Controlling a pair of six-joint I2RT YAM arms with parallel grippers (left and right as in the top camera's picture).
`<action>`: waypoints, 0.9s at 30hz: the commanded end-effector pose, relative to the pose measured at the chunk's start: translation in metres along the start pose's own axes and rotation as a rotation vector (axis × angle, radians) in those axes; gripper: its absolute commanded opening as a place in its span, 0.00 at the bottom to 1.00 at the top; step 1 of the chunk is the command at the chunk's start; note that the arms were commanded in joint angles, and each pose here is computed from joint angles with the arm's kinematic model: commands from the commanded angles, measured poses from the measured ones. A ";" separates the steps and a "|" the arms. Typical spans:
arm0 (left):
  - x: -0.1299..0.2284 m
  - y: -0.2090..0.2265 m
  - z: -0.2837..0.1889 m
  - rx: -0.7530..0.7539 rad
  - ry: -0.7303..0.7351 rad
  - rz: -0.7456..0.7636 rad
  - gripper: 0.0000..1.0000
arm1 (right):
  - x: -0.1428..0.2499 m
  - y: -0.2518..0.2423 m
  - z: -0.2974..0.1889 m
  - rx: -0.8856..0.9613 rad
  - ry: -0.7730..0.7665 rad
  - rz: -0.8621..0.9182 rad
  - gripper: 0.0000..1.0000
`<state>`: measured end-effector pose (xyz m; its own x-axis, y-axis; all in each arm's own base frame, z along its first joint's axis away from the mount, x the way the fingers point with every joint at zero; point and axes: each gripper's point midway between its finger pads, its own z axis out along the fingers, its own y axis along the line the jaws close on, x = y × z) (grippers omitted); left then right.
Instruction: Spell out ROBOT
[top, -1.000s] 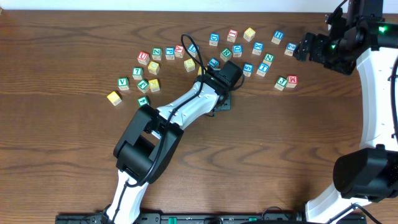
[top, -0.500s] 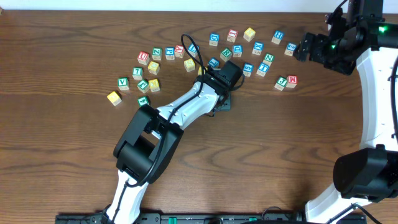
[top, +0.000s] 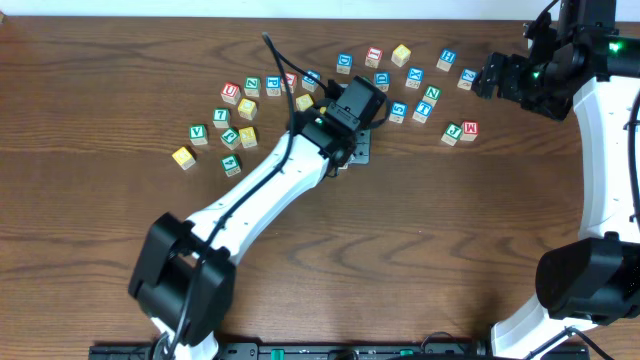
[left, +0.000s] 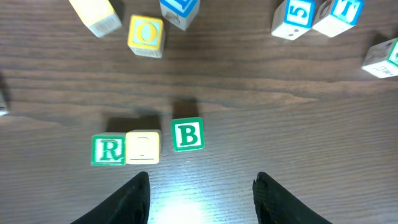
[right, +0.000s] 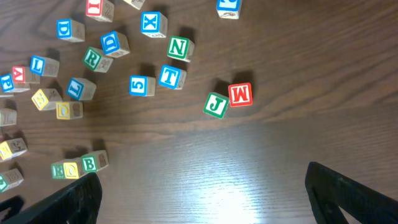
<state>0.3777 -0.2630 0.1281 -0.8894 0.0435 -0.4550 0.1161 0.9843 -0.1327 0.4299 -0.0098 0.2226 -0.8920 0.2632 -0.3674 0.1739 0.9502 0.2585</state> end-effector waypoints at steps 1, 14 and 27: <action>-0.019 0.017 -0.028 -0.003 -0.055 -0.014 0.53 | -0.008 0.004 -0.004 -0.007 -0.032 -0.022 0.99; -0.053 0.149 -0.071 -0.148 -0.099 -0.201 0.53 | -0.013 0.020 -0.003 -0.040 -0.061 -0.042 0.98; -0.053 0.222 -0.078 -0.241 -0.088 -0.351 0.58 | -0.020 0.034 -0.001 -0.037 -0.099 0.086 0.89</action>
<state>0.4158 -0.0415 0.1809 -0.8270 -0.3081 -0.4702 -0.3001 0.9492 -0.0942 0.4495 0.0140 0.2323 -0.8552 0.2984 -0.4238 0.1783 0.9371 0.3001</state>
